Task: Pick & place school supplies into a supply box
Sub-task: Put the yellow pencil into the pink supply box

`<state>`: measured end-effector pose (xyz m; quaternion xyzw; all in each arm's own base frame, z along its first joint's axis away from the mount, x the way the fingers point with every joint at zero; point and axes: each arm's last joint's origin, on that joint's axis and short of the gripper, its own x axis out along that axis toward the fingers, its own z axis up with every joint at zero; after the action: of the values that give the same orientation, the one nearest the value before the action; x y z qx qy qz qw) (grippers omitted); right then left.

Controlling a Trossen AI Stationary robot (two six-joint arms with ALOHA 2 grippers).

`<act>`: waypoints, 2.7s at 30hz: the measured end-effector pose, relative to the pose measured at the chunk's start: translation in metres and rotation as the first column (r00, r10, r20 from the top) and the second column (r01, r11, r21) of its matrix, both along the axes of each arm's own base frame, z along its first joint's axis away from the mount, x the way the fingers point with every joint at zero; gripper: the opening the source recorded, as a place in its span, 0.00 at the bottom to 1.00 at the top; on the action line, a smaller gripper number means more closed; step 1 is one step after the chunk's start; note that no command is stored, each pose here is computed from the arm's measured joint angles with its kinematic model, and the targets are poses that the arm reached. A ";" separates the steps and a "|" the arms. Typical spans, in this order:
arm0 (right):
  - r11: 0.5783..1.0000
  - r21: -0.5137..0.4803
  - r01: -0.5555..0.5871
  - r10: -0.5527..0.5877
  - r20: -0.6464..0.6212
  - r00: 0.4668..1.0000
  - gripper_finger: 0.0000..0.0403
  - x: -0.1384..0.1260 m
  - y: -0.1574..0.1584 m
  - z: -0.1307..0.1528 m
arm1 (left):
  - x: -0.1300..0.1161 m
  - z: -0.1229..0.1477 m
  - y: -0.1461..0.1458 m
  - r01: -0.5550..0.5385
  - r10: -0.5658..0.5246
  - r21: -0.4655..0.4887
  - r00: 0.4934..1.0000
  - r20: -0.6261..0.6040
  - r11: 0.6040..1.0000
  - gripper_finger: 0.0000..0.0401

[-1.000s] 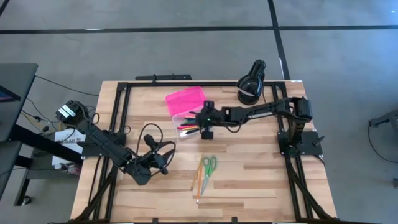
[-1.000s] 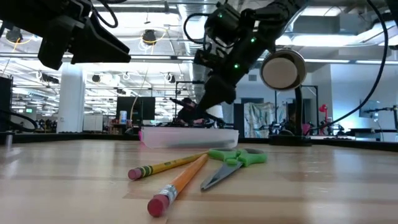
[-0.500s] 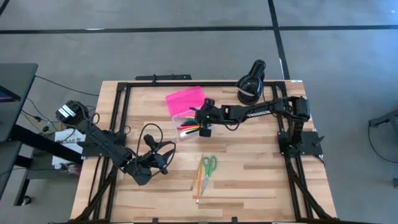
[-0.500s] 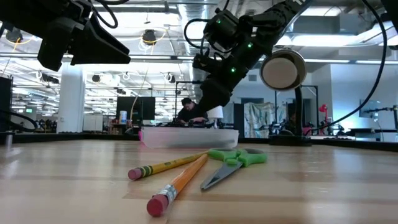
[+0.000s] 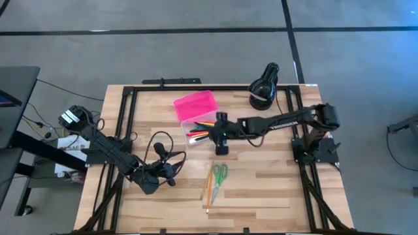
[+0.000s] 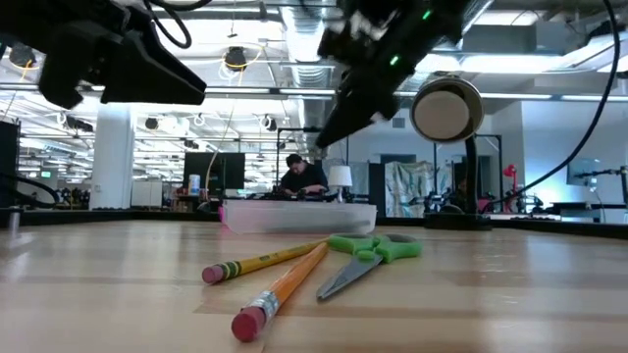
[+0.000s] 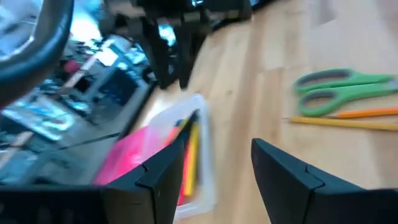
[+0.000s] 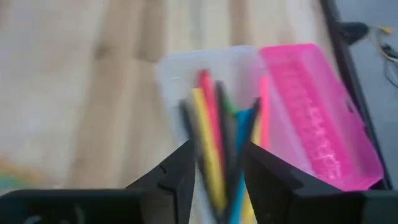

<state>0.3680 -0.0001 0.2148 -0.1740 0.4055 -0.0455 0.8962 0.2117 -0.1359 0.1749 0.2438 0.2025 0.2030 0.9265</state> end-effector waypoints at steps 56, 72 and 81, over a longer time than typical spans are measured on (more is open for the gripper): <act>0.977 -0.215 -0.003 0.072 0.315 0.946 0.29 -0.159 0.117 -0.014 | 0.131 -0.047 -0.017 0.242 -0.359 -0.421 0.905 -0.227 0.874 0.46; 0.979 -0.204 0.000 0.066 0.319 0.945 0.29 -0.159 0.117 -0.014 | 0.127 -0.052 -0.015 0.209 -0.356 -0.442 0.891 -0.282 0.872 0.46; 0.980 -0.201 0.001 0.065 0.322 0.944 0.29 -0.159 0.117 -0.014 | 0.128 -0.052 -0.012 0.173 -0.327 -0.471 0.906 -0.268 0.865 0.46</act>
<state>0.2089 0.1173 0.2010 -0.2591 0.2416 -0.0995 0.9298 0.3398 -0.1481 0.1232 0.0859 0.3654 -0.0164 0.9267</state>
